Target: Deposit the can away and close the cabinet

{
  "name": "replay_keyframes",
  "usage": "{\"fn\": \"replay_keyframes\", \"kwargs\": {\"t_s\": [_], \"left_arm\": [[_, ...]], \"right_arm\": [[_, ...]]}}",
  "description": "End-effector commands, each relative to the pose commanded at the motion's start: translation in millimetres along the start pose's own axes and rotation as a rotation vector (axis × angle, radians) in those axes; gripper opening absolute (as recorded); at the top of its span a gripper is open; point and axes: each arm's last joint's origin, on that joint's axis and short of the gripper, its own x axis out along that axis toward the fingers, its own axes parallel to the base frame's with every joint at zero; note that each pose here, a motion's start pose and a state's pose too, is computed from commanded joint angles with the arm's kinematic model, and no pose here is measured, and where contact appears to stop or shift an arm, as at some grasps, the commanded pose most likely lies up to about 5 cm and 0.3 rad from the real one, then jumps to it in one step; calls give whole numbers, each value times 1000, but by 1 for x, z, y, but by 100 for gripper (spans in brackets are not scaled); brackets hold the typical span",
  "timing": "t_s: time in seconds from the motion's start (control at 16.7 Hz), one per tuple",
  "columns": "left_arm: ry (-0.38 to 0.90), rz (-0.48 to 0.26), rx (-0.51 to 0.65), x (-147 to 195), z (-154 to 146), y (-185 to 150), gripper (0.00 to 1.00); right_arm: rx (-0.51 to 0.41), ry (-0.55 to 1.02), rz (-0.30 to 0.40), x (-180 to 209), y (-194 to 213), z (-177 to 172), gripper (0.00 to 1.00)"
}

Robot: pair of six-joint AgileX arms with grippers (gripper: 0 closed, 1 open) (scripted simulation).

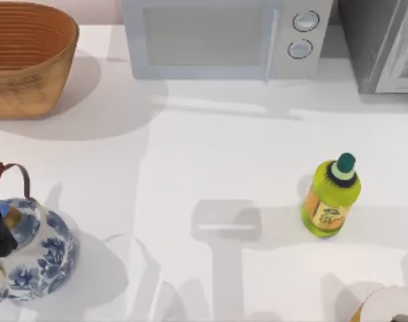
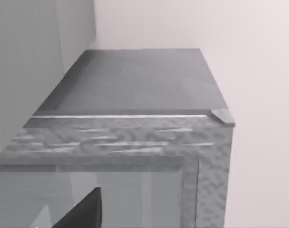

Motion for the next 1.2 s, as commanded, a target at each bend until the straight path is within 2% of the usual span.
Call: {"fn": "replay_keyframes", "kwargs": {"t_s": [0.18, 0.66, 0.9, 1.2], "left_arm": [[0, 0, 0, 0, 0, 0, 100], [0, 0, 0, 0, 0, 0, 100], [0, 0, 0, 0, 0, 0, 100], [0, 0, 0, 0, 0, 0, 100]], "right_arm": [[-18, -11, -15, -10, 17, 20, 100], [-30, -17, -18, -6, 23, 23, 100], [-54, -40, -53, 15, 48, 29, 100], [-47, -69, -89, 54, 106, 32, 100]]}}
